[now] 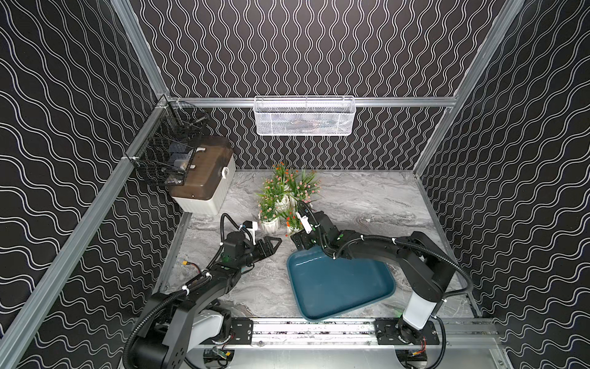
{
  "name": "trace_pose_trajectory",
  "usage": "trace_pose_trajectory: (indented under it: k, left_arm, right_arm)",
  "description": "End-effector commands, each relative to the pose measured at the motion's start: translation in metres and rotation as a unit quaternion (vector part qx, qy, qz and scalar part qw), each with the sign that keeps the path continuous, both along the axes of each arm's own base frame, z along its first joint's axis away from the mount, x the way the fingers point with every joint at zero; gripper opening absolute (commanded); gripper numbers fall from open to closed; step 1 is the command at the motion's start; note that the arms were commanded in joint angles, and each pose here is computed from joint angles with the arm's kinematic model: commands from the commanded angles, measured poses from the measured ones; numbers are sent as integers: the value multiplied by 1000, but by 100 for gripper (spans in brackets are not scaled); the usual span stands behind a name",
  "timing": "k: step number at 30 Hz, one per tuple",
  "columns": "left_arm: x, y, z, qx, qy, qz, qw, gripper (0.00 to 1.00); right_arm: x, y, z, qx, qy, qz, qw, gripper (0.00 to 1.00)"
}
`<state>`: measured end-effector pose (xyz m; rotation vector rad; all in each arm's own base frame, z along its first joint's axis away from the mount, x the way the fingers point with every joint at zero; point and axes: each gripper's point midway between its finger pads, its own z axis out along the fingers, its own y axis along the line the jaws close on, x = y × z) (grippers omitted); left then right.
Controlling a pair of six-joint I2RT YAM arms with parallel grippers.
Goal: Put the potted gypsophila into the storage box
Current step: Pick up the baby's breath potted plant from the center of the board.
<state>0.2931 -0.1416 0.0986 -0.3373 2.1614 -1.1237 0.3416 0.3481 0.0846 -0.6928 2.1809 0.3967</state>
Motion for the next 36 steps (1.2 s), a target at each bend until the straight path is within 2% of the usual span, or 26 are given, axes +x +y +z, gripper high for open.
trace_pose_trajectory:
  k: [1, 17, 28, 36]
  left_arm:
    - [1, -3, 4, -6, -24, -11, 1000, 73]
    - [0, -4, 3, -15, -29, -19, 999, 73]
    - [0, -4, 3, -13, -29, -21, 999, 73]
    - [0, -4, 3, -11, -29, -21, 999, 73]
  right_arm:
    - [11, 6, 9, 22, -19, -18, 999, 97]
    - [22, 22, 8, 24, -41, -6, 999, 96]
    - [19, 18, -1, 13, -43, 1, 999, 83]
    - [20, 20, 28, 40, -89, 12, 995, 70]
